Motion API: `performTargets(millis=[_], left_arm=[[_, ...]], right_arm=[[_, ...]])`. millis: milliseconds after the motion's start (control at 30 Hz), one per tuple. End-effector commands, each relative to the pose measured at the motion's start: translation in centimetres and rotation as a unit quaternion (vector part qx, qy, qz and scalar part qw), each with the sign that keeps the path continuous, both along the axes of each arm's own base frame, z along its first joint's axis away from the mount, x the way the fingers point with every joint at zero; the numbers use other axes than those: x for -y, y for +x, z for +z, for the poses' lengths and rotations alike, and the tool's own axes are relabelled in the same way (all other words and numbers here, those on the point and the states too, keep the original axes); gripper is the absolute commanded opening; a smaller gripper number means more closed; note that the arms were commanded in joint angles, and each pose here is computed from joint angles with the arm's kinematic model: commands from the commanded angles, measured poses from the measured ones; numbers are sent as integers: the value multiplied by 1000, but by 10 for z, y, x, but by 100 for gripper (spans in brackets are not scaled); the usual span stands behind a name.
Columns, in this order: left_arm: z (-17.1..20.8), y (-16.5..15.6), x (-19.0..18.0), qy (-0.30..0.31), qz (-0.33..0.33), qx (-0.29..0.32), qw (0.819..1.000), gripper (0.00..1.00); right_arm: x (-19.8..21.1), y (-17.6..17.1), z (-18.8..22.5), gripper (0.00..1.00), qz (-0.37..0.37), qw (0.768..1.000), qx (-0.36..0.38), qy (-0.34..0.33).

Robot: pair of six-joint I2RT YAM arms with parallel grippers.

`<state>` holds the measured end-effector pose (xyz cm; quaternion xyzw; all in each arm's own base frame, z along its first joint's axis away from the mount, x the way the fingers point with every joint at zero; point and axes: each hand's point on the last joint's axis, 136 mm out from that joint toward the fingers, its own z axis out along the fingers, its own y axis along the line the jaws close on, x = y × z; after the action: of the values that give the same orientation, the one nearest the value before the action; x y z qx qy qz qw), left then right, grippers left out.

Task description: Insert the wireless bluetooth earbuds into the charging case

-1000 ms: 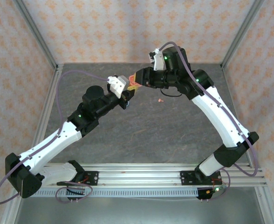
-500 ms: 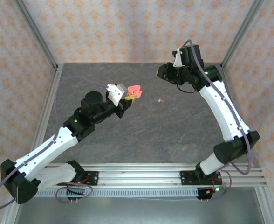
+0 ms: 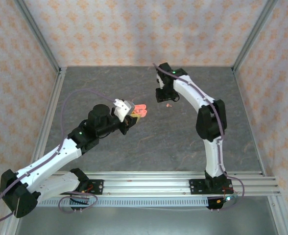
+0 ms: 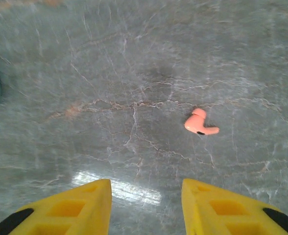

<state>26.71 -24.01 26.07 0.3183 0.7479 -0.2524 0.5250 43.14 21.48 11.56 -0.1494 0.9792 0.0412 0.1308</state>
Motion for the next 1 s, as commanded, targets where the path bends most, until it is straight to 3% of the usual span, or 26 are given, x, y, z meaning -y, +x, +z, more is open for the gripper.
performTargets(millis=[0,333,967], left_arm=[[8,-1,8,-29,-13,13,999,0],[-2,0,11,-14,-22,11,1000,0],[2,8,19,-30,-20,-1,999,0]], right_arm=[[9,-1,-5,42,50,995,-2,-82],[29,16,-45,42,85,979,-20,-184],[39,26,-84,42,76,981,-53,-168]])
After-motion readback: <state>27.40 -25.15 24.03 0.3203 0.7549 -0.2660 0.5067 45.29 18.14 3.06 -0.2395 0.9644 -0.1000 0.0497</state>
